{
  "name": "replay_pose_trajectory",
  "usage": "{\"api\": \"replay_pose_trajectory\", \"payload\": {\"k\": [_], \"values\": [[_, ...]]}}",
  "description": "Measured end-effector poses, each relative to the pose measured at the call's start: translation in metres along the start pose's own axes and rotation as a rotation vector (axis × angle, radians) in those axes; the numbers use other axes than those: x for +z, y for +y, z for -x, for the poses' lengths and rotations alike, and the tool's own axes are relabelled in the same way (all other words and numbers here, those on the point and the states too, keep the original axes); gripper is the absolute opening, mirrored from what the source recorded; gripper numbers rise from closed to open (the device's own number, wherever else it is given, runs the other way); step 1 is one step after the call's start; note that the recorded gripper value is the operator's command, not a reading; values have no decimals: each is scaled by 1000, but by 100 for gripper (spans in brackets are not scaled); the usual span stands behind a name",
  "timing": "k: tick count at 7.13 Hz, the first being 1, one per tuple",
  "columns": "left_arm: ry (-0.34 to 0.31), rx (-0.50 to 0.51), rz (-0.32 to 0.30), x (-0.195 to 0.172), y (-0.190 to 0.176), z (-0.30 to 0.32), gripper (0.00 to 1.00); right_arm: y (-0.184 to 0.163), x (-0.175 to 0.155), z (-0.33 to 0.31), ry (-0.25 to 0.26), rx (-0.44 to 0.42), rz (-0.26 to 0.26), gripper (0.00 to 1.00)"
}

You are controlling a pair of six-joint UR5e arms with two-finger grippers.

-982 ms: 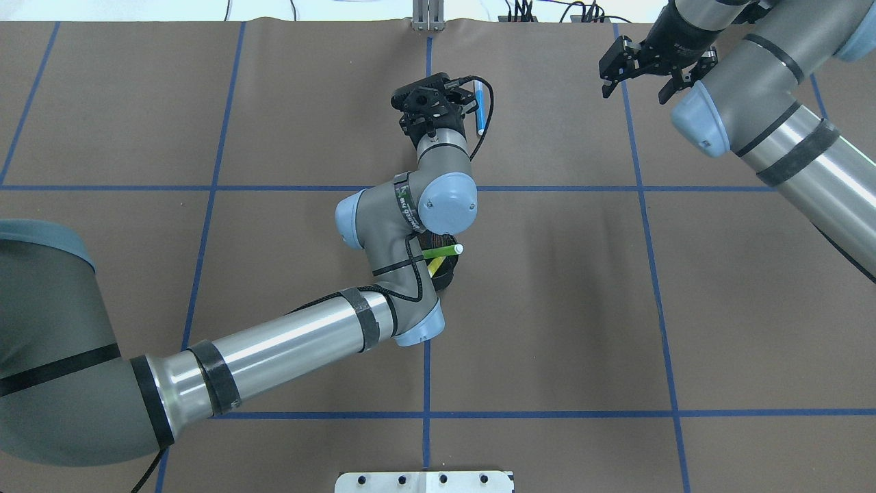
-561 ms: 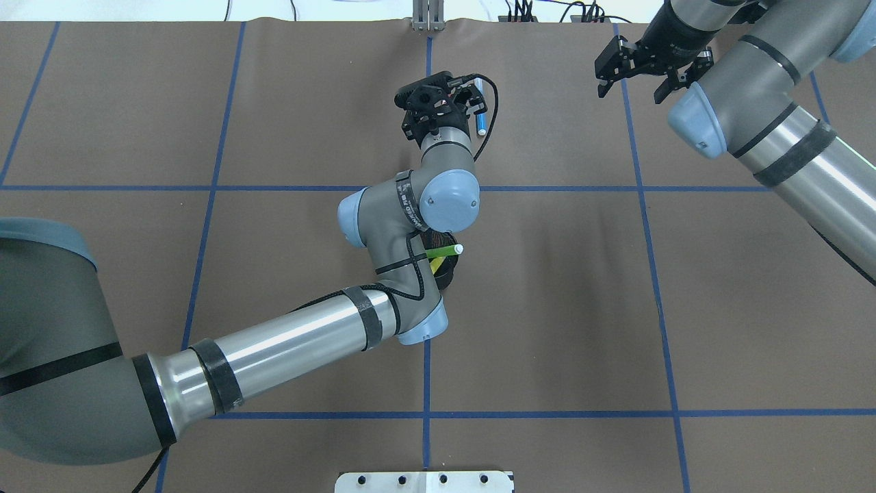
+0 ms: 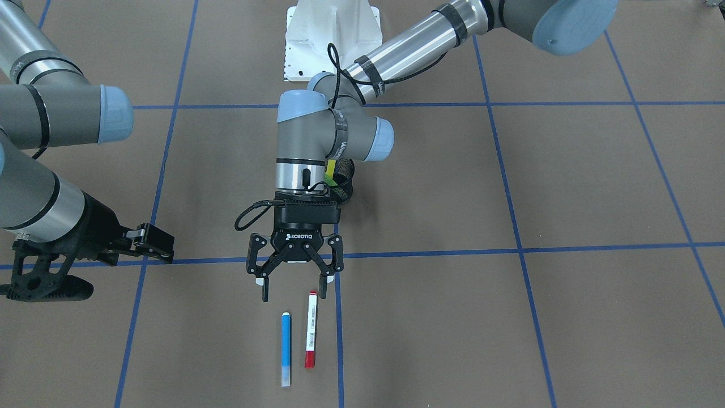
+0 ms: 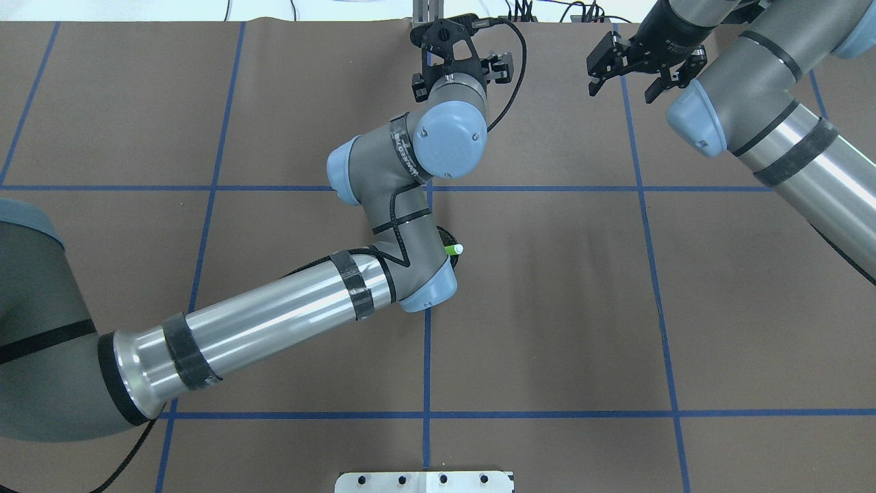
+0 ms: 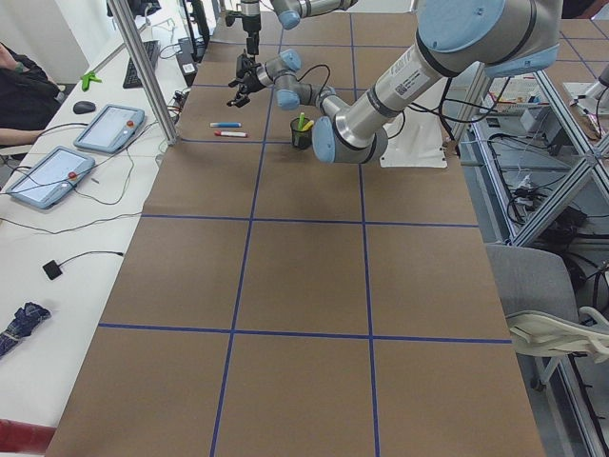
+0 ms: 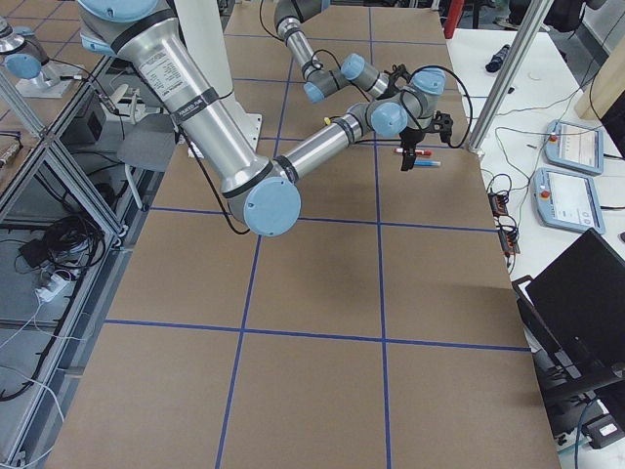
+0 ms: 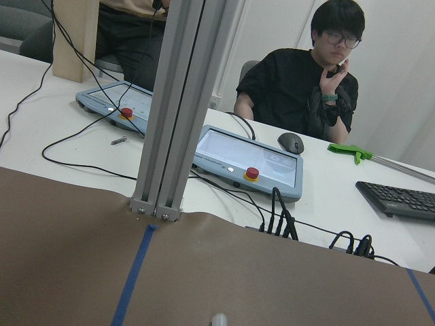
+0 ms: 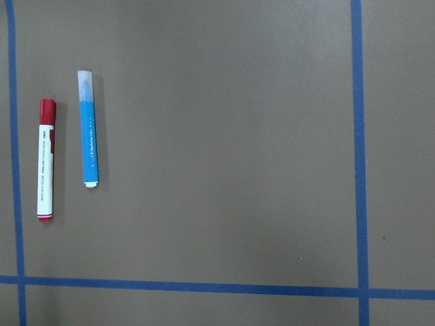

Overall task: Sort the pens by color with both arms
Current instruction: 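Lower the red marker beside the blue marker and open the left gripper, then move the right gripper over the cup while the left arm withdraws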

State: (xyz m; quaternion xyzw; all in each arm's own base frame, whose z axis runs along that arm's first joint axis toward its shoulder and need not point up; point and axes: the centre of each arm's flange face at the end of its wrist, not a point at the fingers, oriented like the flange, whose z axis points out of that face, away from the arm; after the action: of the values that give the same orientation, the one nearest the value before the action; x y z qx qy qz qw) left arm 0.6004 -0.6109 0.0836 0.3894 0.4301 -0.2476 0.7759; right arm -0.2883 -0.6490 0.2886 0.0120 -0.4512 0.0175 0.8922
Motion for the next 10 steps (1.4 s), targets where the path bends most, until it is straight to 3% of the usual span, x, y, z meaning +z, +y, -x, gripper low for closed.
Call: {"api": "replay_pose_trajectory", "payload": {"k": [2, 4, 5, 6, 8, 10], "values": [[-35, 52, 172, 3, -58, 56, 100, 8, -9, 15, -18, -16, -3, 100], [-55, 47, 441, 2, -127, 141, 100, 28, -5, 45, -37, -30, 3, 100], [-39, 37, 542, -10, -158, 185, 100, 46, 0, 66, -39, -62, -5, 100], [-24, 29, 601, -19, -175, 219, 100, 65, 10, 90, -33, -99, -4, 100], [-7, 20, 661, -25, -190, 258, 100, 100, 33, 143, 3, -109, 76, 100], [-3, 19, 672, -26, -192, 266, 100, 123, 46, 169, -15, 15, 166, 99]]}}
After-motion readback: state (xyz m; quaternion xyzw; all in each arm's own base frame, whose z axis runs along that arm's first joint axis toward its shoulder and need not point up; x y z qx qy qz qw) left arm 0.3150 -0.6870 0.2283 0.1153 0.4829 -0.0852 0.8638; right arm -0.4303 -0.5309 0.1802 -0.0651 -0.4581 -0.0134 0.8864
